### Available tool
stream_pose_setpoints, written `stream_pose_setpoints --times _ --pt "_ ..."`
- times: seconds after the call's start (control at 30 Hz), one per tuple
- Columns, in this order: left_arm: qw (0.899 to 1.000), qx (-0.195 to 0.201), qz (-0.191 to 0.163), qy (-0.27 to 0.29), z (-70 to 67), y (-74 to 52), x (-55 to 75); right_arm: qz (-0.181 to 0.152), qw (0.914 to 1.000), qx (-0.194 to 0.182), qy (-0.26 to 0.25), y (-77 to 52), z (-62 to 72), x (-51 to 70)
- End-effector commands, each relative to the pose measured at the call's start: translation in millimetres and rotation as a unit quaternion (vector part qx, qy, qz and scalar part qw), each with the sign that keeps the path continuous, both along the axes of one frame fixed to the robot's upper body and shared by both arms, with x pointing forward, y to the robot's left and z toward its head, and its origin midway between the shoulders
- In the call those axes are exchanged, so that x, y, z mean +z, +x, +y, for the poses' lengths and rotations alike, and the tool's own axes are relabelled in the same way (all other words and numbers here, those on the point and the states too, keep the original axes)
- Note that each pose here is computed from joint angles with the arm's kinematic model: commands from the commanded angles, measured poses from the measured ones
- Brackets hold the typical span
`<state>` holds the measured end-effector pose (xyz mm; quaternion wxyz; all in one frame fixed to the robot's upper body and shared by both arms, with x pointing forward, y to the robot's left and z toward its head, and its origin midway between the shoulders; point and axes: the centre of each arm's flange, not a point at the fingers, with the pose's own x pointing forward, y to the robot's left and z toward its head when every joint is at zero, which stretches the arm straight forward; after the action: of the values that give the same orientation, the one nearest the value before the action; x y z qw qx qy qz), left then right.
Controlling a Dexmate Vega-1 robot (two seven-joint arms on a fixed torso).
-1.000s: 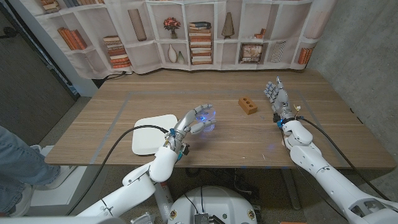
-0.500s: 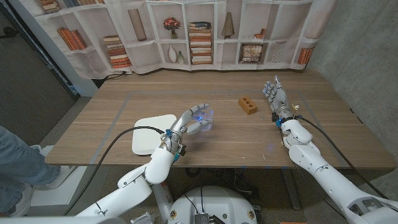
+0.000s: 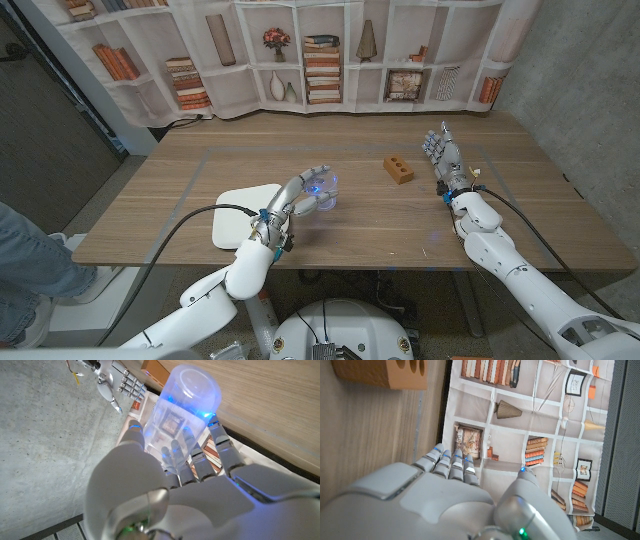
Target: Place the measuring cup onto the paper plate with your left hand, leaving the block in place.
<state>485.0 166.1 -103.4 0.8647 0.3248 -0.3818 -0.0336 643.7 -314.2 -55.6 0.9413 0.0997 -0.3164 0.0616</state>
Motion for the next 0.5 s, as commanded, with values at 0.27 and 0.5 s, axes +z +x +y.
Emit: stream_pose_setpoints --times 0.27,0.5 --pt "1.0 0.024 0.001 0.004 16.2 -10.7 4.6 0.004 1.0 -0.001 0.003 -0.4 -1.3 -2.3" --pt "1.0 0.031 0.0 0.004 22.3 -13.6 6.8 0.004 1.0 -0.002 0.0 -0.2 -0.6 -2.5"
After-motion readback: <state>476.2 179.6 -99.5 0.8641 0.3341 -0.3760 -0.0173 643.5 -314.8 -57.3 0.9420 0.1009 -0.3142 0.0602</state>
